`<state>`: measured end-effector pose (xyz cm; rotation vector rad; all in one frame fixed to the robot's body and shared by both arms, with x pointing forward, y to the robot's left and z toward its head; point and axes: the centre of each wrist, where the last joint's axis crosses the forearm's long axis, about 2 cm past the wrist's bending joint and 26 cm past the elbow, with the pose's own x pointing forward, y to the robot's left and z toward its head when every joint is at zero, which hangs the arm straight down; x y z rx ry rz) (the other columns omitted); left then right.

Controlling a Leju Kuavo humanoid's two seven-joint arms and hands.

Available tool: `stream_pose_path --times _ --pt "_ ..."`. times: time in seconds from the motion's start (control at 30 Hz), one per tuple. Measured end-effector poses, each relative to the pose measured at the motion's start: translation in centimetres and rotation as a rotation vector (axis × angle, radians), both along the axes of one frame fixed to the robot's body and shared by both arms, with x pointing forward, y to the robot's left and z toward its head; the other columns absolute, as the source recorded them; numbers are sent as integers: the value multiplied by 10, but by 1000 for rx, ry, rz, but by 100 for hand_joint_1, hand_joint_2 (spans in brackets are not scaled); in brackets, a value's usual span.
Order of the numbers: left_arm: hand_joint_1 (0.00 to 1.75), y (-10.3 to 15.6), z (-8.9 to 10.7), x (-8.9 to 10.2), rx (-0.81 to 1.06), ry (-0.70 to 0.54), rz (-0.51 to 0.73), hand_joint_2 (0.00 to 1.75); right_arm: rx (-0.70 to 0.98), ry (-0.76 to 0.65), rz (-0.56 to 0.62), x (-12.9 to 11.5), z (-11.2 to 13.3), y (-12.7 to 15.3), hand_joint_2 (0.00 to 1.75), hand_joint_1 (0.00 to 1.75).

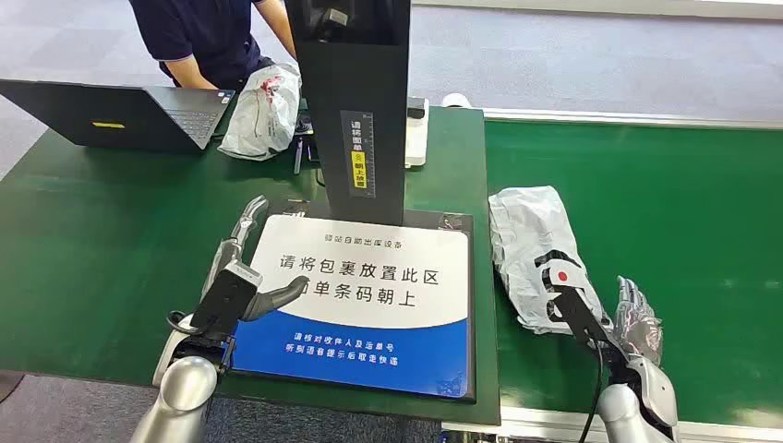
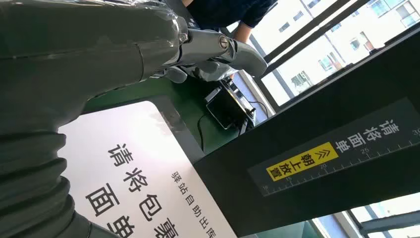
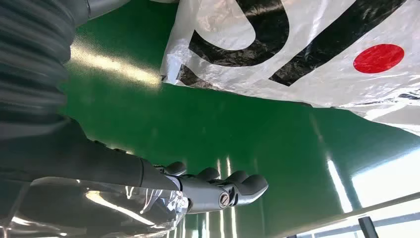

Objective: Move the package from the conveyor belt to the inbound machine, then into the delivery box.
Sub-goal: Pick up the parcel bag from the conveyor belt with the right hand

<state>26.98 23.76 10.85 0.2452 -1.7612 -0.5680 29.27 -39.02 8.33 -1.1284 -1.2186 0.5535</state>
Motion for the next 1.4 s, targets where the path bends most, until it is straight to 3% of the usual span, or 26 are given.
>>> stream_pose_path --times 0.77,1.0,1.4 --pt "0 1 -1 -1 1 3 3 175 -11 -24 38 2 5 7 175 161" --pt "0 2 -2 -3 2 8 6 175 -27 -54 65 -2 9 14 175 170" --pt "0 2 -3 -4 0 -1 2 175 -56 -357 70 -17 34 20 175 175"
